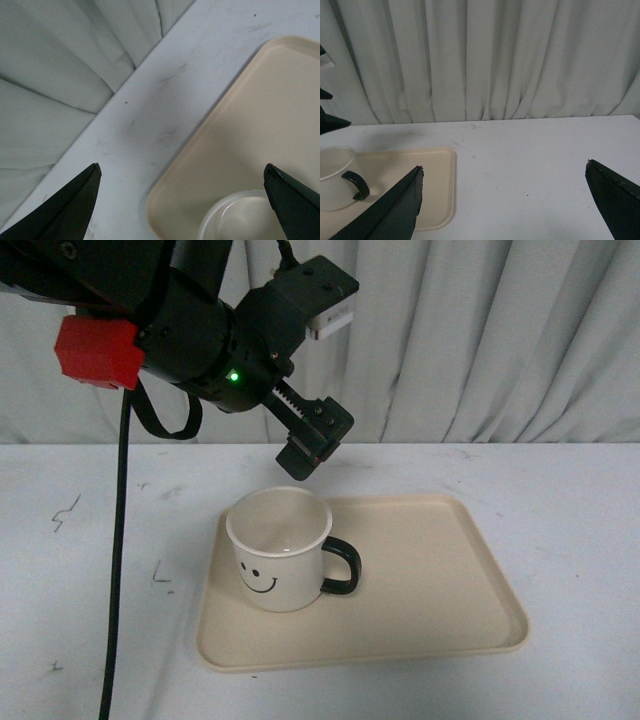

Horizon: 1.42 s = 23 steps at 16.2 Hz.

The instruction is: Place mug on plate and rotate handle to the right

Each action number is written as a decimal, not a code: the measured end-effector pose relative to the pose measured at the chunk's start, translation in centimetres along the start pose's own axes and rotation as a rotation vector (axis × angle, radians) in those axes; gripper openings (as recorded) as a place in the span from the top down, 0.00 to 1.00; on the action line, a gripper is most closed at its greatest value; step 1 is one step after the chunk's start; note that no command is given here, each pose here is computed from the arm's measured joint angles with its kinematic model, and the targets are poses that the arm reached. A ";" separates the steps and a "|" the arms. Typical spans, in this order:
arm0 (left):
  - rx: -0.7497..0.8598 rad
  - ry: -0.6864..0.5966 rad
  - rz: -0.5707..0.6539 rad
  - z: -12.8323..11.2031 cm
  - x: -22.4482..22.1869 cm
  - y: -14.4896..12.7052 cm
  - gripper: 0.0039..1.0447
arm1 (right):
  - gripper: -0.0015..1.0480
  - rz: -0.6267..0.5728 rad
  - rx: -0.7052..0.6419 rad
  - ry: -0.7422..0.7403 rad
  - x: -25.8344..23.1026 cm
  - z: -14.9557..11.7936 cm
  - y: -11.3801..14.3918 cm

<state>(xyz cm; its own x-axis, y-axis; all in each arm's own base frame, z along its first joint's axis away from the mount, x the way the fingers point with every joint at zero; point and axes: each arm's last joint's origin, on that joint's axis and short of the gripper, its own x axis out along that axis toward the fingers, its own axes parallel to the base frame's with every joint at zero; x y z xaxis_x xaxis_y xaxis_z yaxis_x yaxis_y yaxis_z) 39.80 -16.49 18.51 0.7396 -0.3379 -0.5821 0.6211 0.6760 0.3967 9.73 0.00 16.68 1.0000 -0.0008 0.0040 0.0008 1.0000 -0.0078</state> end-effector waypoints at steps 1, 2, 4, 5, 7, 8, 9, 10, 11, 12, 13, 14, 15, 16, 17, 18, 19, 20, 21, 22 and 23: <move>0.005 -0.074 0.006 0.0 -1.2 0.1 0.06 | 0.06 0.000 0.000 0.000 0.0 0.0 0.0; 0.040 -0.186 0.015 -0.1 -2.9 0.0 0.06 | 0.06 0.000 0.000 0.000 0.0 0.0 0.0; 0.110 -0.397 0.109 0.3 -6.5 0.3 0.06 | 0.06 0.000 0.000 0.000 0.0 0.0 0.0; 0.135 -0.528 0.152 0.6 -9.1 0.9 0.06 | 0.06 0.000 0.000 0.000 0.0 0.0 0.0; 0.141 -0.625 0.219 0.7 -12.6 1.7 0.07 | 0.06 0.000 0.000 0.000 0.0 0.0 0.0; -0.417 -0.477 0.586 -4.3 -17.5 1.3 0.40 | 0.06 0.000 0.000 0.000 0.0 0.0 0.0; -0.523 -0.483 0.607 -6.4 -18.2 1.0 0.52 | 0.06 0.000 0.000 0.000 0.0 0.0 0.0; -0.569 -0.472 0.592 -8.4 -18.5 0.2 0.64 | 0.06 0.000 0.000 0.000 0.0 0.0 0.0; -0.585 -0.468 0.573 -9.5 -18.8 -0.5 0.73 | 0.06 0.000 0.000 0.000 0.0 0.0 0.0; -0.591 -0.467 0.567 -10.1 -19.0 -0.8 0.78 | 0.06 0.000 0.000 0.000 0.0 0.0 0.0; -0.593 -0.468 0.564 -10.3 -19.1 -0.9 0.80 | 0.06 0.000 0.000 0.000 0.0 0.0 0.0; -0.594 -0.472 0.560 -10.6 -19.3 -1.1 0.84 | 0.06 0.000 0.000 0.000 0.0 0.0 0.0; -0.595 -0.474 0.560 -10.8 -19.4 -1.1 0.85 | 0.06 0.000 0.000 0.000 0.0 0.0 0.0; -0.596 -0.478 0.562 -11.0 -19.6 -1.2 0.89 | 0.06 0.000 0.000 0.000 0.0 0.0 0.0; -0.599 -0.486 0.567 -11.6 -20.0 -1.4 0.96 | 0.06 0.000 0.000 0.000 0.0 0.0 0.0; -0.609 -0.495 0.571 -12.3 -20.5 -1.7 0.98 | 0.06 0.000 0.000 0.000 0.0 0.0 0.0; -0.616 -0.488 0.573 -13.4 -21.0 -2.2 0.99 | 0.06 0.000 0.000 0.000 0.0 0.0 0.0; -0.617 -0.476 0.569 -14.3 -21.2 -2.8 0.99 | 0.06 0.000 0.000 0.000 0.0 0.0 0.0; -0.616 -0.478 0.563 -14.8 -21.6 -3.2 0.99 | 0.06 0.000 0.000 0.000 0.0 0.0 0.0; -0.613 -0.488 0.560 -15.3 -22.0 -3.5 0.99 | 0.06 0.000 0.000 0.000 0.0 0.0 0.0; -0.614 -0.490 0.566 -15.8 -22.4 -3.8 0.99 | 0.06 0.000 0.000 0.000 0.0 0.0 0.0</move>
<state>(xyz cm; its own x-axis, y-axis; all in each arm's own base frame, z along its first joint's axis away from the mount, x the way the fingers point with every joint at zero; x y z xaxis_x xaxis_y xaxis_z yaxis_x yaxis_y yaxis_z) 16.76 -1.18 18.86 1.0000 0.0015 -0.0029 -0.0015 1.0000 0.0065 9.73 0.00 16.68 1.0000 -0.0004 0.0040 0.0004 1.0000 -0.0078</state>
